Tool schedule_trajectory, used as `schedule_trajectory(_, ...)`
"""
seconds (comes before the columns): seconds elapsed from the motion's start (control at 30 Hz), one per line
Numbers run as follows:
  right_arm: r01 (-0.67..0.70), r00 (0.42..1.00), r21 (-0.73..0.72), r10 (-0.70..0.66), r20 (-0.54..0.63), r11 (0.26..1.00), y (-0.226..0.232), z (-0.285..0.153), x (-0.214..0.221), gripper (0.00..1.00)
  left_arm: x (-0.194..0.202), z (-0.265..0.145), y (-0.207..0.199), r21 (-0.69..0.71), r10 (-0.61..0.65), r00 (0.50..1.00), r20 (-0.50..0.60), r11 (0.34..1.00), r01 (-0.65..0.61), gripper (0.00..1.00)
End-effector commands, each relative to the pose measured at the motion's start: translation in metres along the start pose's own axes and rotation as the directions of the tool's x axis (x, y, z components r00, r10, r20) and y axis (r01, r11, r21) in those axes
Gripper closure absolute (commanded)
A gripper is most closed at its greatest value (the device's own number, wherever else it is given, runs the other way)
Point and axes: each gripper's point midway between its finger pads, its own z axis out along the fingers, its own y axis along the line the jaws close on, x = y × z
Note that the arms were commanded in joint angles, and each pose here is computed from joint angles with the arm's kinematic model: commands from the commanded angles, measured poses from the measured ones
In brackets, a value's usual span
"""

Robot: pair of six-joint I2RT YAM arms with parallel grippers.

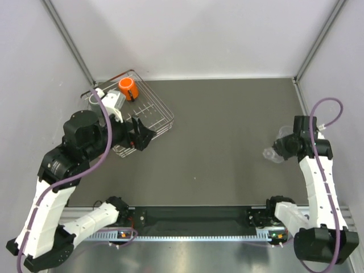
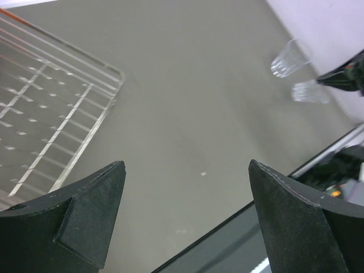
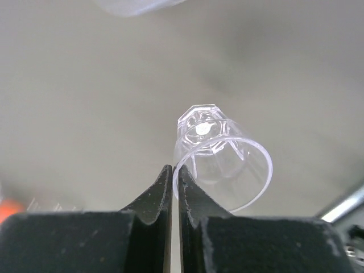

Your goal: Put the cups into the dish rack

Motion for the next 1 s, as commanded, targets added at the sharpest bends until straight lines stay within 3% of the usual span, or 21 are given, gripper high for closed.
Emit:
schedule_trajectory(0.0, 0.081, 0.992, -0.32, -0.109, -0.069, 0.944, 0.075, -0.044, 0.015, 1.0, -0.027, 0.009, -0.022, 0.085, -0.106, 0.992, 0.066, 0.991, 0.1, 0.06)
schedule_trajectory(0.03, 0.119, 0.981, -0.409, -0.17, -0.089, 0.905, 0.094, -0.054, 0.027, 1.0, -0.036, 0.014, -0.026, 0.106, -0.125, 0.988, 0.096, 0.988, 0.115, 0.06)
schedule_trajectory(0.07, 0.124, 0.969, -0.562, -0.222, -0.11, 0.818, 0.129, -0.07, 0.033, 1.0, -0.042, 0.015, -0.032, 0.136, -0.171, 0.979, 0.11, 0.978, 0.156, 0.06)
schedule_trajectory(0.13, 0.152, 0.93, -0.729, -0.346, -0.122, 0.667, 0.165, -0.105, 0.059, 1.0, -0.059, 0.021, -0.041, 0.198, -0.221, 0.96, 0.174, 0.963, 0.186, 0.05)
schedule_trajectory(0.2, 0.116, 0.893, -0.895, -0.44, -0.096, 0.43, 0.207, -0.157, 0.075, 1.0, -0.062, 0.029, -0.049, 0.254, -0.317, 0.932, 0.177, 0.929, 0.267, 0.05)
schedule_trajectory(0.23, 0.096, 0.867, -0.938, -0.491, -0.086, 0.333, 0.217, -0.181, 0.09, 1.0, -0.084, 0.024, -0.059, 0.329, -0.346, 0.904, 0.252, 0.909, 0.257, 0.05)
schedule_trajectory(0.27, 0.057, 0.834, -0.984, -0.55, -0.045, 0.168, 0.234, -0.224, 0.102, 1.0, -0.094, 0.027, -0.065, 0.394, -0.414, 0.867, 0.277, 0.872, 0.291, 0.04)
schedule_trajectory(0.3, 0.05, 0.828, -0.994, -0.56, -0.016, 0.102, 0.242, -0.24, 0.1, 1.0, -0.085, 0.034, -0.064, 0.393, -0.449, 0.861, 0.241, 0.856, 0.336, 0.04)
schedule_trajectory(0.33, 0.022, 0.782, -1.0, -0.624, 0.003, 0.023, 0.24, -0.265, 0.118, 1.0, -0.09, 0.036, -0.067, 0.421, -0.485, 0.84, 0.244, 0.833, 0.359, 0.03)
schedule_trajectory(0.37, 0.031, 0.779, -0.993, -0.62, 0.095, -0.113, 0.25, -0.298, 0.117, 1.0, -0.104, 0.033, -0.073, 0.481, -0.541, 0.8, 0.259, 0.791, 0.378, 0.03)
schedule_trajectory(0.4, 0.033, 0.769, -0.978, -0.619, 0.156, -0.205, 0.251, -0.321, 0.121, 1.0, -0.104, 0.037, -0.075, 0.498, -0.563, 0.789, 0.246, 0.772, 0.396, 0.03)
schedule_trajectory(0.43, 0.023, 0.745, -0.966, -0.64, 0.189, -0.258, 0.248, -0.336, 0.131, 1.0, -0.106, 0.044, -0.077, 0.512, -0.581, 0.781, 0.229, 0.754, 0.411, 0.03)
schedule_trajectory(0.5, 0.027, 0.756, -0.922, -0.596, 0.271, -0.386, 0.247, -0.368, 0.126, 1.0, -0.123, 0.046, -0.087, 0.573, -0.615, 0.759, 0.214, 0.708, 0.412, 0.03)
schedule_trajectory(0.57, -0.004, 0.769, -0.903, -0.578, 0.272, -0.43, 0.241, -0.383, 0.122, 1.0, -0.14, 0.038, -0.096, 0.631, -0.627, 0.744, 0.232, 0.679, 0.376, 0.03)
schedule_trajectory(0.6, -0.002, 0.785, -0.871, -0.54, 0.302, -0.491, 0.239, -0.397, 0.117, 1.0, -0.144, 0.037, -0.1, 0.65, -0.627, 0.741, 0.238, 0.67, 0.358, 0.03)
schedule_trajectory(0.7, -0.051, 0.8, -0.841, -0.526, 0.289, -0.539, 0.23, -0.411, 0.114, 1.0, -0.157, 0.029, -0.106, 0.707, -0.646, 0.719, 0.255, 0.632, 0.317, 0.02)
schedule_trajectory(0.73, -0.058, 0.817, -0.795, -0.487, 0.311, -0.604, 0.224, -0.423, 0.11, 1.0, -0.158, 0.029, -0.109, 0.722, -0.646, 0.722, 0.248, 0.62, 0.307, 0.02)
schedule_trajectory(0.97, -0.115, 0.827, -0.79, -0.498, 0.259, -0.602, 0.224, -0.425, 0.111, 1.0, -0.168, 0.023, -0.124, 0.804, -0.663, 0.711, 0.234, 0.543, 0.242, 0.02)
